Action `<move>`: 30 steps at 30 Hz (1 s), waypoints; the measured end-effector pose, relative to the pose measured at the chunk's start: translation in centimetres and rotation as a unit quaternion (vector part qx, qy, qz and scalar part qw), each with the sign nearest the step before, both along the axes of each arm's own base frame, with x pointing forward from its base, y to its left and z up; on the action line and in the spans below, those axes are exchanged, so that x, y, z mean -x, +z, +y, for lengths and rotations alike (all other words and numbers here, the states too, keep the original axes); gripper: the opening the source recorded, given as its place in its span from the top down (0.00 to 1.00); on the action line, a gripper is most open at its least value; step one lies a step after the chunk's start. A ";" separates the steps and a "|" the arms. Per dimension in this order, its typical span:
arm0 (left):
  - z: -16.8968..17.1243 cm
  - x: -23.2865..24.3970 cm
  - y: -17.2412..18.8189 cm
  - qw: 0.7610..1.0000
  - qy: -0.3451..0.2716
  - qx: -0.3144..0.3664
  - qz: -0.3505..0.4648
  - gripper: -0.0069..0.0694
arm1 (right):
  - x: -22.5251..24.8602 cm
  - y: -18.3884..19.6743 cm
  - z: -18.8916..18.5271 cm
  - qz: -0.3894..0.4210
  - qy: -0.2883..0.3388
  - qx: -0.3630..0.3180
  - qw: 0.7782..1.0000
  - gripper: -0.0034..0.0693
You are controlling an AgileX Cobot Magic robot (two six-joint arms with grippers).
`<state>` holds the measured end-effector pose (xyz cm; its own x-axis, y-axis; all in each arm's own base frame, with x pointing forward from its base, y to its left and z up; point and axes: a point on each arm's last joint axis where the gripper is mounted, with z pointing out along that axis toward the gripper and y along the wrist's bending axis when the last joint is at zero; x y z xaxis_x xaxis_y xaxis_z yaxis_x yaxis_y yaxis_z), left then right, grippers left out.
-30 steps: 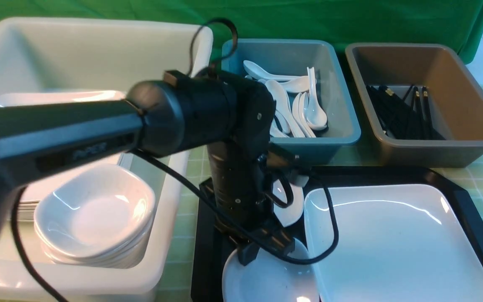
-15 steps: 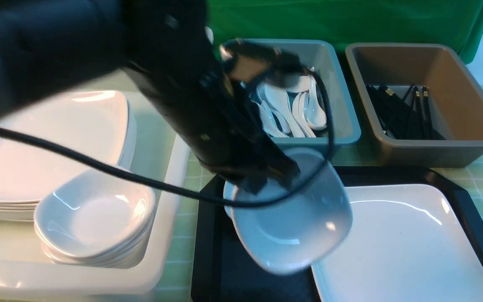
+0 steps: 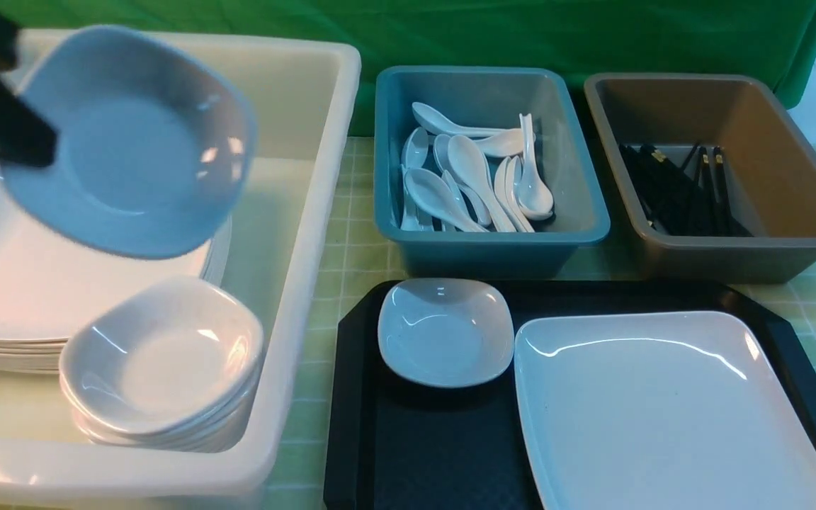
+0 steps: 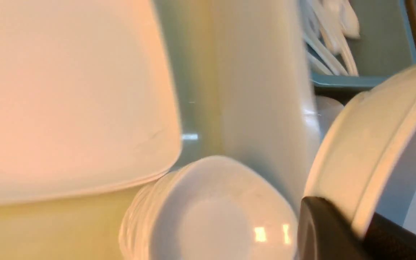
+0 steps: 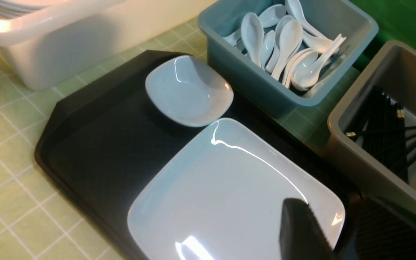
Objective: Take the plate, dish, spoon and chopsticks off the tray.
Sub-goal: Use the left arm to put the small plate into the large storage box on the left
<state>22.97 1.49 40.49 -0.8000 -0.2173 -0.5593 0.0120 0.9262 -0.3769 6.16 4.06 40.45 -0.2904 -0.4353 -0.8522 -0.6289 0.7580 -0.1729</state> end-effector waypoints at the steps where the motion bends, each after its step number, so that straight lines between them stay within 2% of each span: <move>1: 1.1 0.4 -1.8 0.999 0.026 0.023 0.026 0.90 | 0.0 0.0 0.0 -0.001 0.000 0.000 1.000 0.63; 7: 2.3 1.8 -9.6 0.983 0.095 0.105 0.115 0.90 | -0.1 0.3 0.1 -0.014 0.002 -0.010 1.000 0.63; 11: 1.8 2.4 -12.4 0.975 0.116 0.138 0.134 0.90 | -0.3 0.9 0.3 -0.042 0.006 -0.032 0.999 0.63; 22: 1.6 2.6 -12.7 0.973 0.114 0.147 0.135 0.89 | -0.5 1.3 0.5 -0.065 0.009 -0.050 0.997 0.63; 30: 1.4 2.8 -12.6 0.986 0.044 0.110 0.121 0.86 | -0.5 1.6 0.6 -0.077 0.011 -0.059 0.995 0.62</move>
<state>20.16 2.94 27.92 -0.8770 -0.3864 -0.2857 -0.1801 0.8154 -0.5502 6.67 4.69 42.06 -0.1443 -0.3351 -0.9311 -0.6180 0.7654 -0.1797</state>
